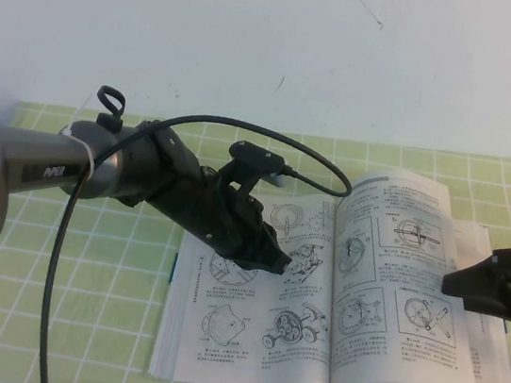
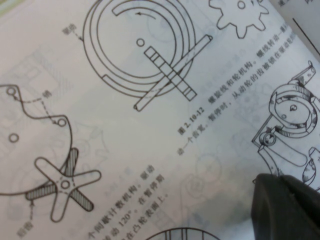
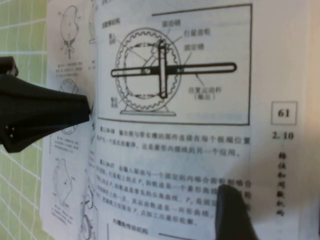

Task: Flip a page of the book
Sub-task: Open the closed book

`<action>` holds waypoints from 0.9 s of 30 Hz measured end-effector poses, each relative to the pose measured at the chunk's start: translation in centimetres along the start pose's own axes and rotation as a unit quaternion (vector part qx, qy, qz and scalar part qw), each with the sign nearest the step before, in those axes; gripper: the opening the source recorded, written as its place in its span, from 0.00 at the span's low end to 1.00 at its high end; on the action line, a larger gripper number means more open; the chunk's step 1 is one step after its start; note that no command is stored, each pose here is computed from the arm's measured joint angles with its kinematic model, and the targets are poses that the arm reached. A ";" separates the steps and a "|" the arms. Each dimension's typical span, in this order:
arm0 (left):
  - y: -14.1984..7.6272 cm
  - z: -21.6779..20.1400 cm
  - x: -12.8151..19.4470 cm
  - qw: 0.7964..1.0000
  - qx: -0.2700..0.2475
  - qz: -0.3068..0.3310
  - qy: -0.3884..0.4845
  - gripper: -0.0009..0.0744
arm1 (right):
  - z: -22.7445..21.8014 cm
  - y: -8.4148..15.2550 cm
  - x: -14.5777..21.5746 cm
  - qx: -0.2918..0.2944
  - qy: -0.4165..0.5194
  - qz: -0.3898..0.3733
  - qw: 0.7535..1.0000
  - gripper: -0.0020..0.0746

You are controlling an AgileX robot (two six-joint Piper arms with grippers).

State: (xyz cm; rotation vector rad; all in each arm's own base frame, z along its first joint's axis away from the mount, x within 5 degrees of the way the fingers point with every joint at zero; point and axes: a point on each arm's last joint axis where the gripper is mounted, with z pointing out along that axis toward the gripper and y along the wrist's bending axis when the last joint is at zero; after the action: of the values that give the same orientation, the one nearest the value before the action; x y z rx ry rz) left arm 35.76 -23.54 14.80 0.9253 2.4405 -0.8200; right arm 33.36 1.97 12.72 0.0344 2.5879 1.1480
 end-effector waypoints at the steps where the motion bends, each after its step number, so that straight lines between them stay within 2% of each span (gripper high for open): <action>1: 0.0 0.0 0.0 1.000 0.000 0.000 0.000 0.01 | 0.0 0.0 0.0 0.000 -0.001 0.001 1.000 0.48; 17: 0.0 -0.1 -0.1 1.000 -0.003 0.001 -0.004 0.01 | 0.1 0.4 -0.3 -0.031 -0.020 0.001 0.999 0.48; 27: -1.2 -3.2 -2.2 0.997 -0.034 0.049 -0.044 0.01 | 0.0 1.2 -0.5 -0.077 -0.028 -0.001 0.997 0.48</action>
State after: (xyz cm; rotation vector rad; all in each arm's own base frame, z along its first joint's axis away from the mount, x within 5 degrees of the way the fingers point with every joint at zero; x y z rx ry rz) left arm 35.97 -23.23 18.88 0.9553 2.3123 -0.7246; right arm 33.71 2.75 13.74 0.0294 2.4423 1.3232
